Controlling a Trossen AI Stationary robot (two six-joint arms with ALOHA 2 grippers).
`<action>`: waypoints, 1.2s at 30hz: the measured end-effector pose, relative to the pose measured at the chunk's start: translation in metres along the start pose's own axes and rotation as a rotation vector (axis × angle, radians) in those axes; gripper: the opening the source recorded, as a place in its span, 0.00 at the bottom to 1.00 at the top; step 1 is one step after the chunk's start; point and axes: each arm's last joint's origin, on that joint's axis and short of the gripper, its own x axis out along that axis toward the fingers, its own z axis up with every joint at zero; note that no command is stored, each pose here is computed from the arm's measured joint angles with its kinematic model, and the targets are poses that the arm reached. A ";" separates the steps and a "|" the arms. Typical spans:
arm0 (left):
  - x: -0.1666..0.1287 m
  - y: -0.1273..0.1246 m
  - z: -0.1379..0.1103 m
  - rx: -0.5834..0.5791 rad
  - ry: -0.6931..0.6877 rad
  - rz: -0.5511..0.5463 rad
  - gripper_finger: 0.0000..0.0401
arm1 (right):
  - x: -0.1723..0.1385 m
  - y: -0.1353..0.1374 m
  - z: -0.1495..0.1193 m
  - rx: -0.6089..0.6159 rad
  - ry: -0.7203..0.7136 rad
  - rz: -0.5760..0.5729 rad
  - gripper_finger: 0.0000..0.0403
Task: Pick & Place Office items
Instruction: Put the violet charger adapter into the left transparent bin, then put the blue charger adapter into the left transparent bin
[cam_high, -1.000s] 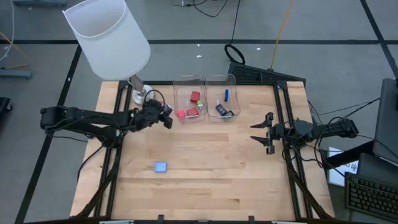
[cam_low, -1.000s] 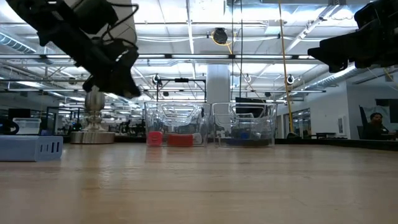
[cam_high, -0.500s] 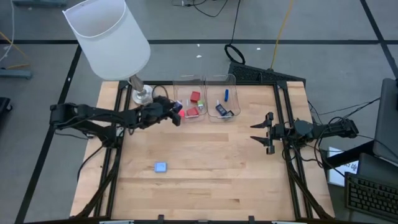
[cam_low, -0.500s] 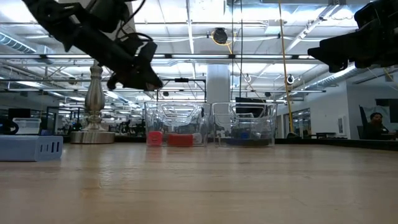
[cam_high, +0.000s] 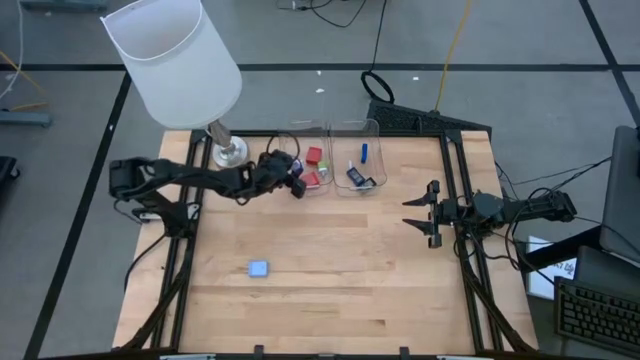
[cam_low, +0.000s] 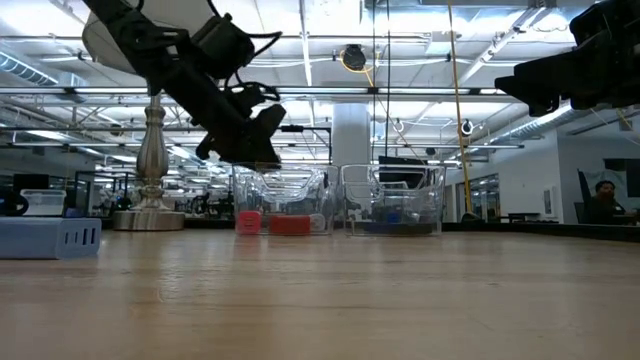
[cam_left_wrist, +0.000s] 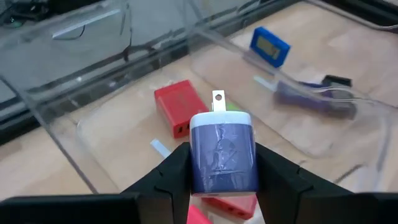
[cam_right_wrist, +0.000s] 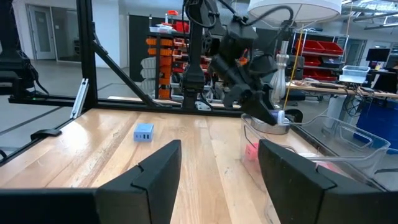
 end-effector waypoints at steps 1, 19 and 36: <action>0.002 0.001 -0.001 -0.006 0.005 0.007 0.35 | 0.000 0.000 0.000 0.000 0.000 0.000 0.51; 0.006 0.003 -0.003 -0.006 0.017 0.021 0.56 | 0.000 0.000 0.000 0.000 0.000 0.000 0.52; -0.025 -0.005 0.019 0.059 0.021 -0.354 0.58 | 0.000 0.000 0.000 0.000 0.000 0.000 0.51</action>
